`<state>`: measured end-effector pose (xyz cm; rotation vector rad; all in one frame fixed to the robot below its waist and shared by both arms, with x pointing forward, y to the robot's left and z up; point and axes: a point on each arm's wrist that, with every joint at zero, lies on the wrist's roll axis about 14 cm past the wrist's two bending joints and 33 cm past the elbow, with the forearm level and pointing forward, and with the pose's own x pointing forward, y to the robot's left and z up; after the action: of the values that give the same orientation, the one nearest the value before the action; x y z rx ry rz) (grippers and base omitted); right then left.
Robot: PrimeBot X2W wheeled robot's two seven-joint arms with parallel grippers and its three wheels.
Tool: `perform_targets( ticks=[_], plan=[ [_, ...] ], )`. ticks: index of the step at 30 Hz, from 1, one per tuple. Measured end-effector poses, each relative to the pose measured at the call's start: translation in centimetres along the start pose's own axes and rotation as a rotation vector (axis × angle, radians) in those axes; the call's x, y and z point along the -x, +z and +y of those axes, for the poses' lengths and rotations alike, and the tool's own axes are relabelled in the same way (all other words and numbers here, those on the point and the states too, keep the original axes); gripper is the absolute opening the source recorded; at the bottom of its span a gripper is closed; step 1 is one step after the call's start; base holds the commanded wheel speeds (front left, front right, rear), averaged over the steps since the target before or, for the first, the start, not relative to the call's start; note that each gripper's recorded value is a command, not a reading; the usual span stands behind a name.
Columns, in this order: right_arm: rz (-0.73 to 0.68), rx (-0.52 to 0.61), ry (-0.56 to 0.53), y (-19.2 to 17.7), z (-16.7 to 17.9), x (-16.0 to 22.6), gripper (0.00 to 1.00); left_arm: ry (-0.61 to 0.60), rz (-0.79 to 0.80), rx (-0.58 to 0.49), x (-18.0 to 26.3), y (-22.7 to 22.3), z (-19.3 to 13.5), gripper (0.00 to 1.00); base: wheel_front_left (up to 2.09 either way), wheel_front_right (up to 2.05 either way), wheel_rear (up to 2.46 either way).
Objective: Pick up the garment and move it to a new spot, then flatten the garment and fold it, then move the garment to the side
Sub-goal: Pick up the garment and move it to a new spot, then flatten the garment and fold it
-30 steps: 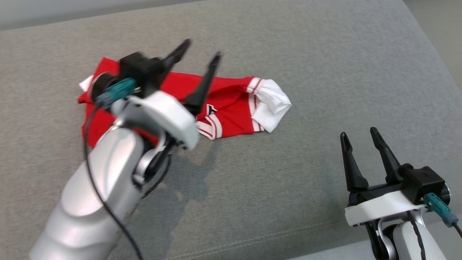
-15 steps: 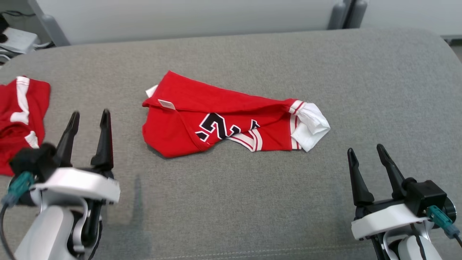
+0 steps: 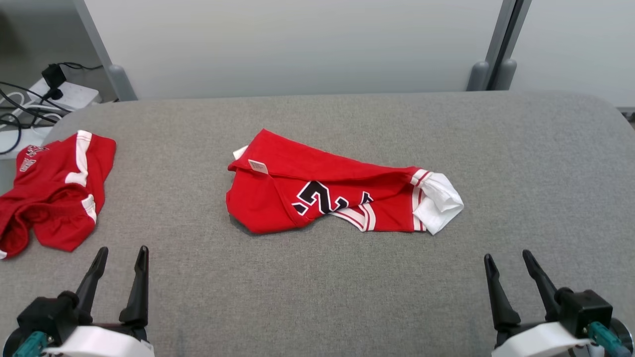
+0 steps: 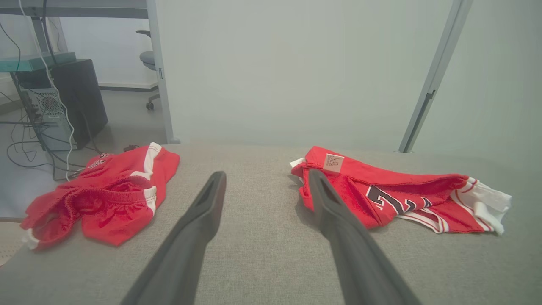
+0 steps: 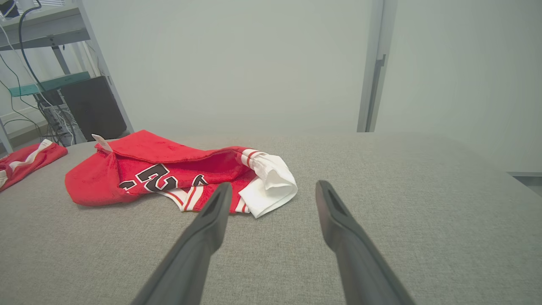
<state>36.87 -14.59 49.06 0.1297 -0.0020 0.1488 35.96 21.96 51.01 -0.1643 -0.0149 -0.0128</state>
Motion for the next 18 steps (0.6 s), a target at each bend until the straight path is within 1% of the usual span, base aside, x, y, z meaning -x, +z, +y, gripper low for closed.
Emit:
perform_targets(
  ticks=[6,18],
  plan=[
    [0.032,0.015,-0.001,-0.7,0.2,1.8,1.0,0.017,-0.01,-0.009,1.9,0.2,0.1,1.0,0.0,0.0,0.0],
    [0.015,0.03,-0.022,0.3,-0.2,3.7,1.0,0.02,-0.009,-0.01,2.6,0.6,-0.5,1.0,0.0,0.0,0.0]
  ],
)
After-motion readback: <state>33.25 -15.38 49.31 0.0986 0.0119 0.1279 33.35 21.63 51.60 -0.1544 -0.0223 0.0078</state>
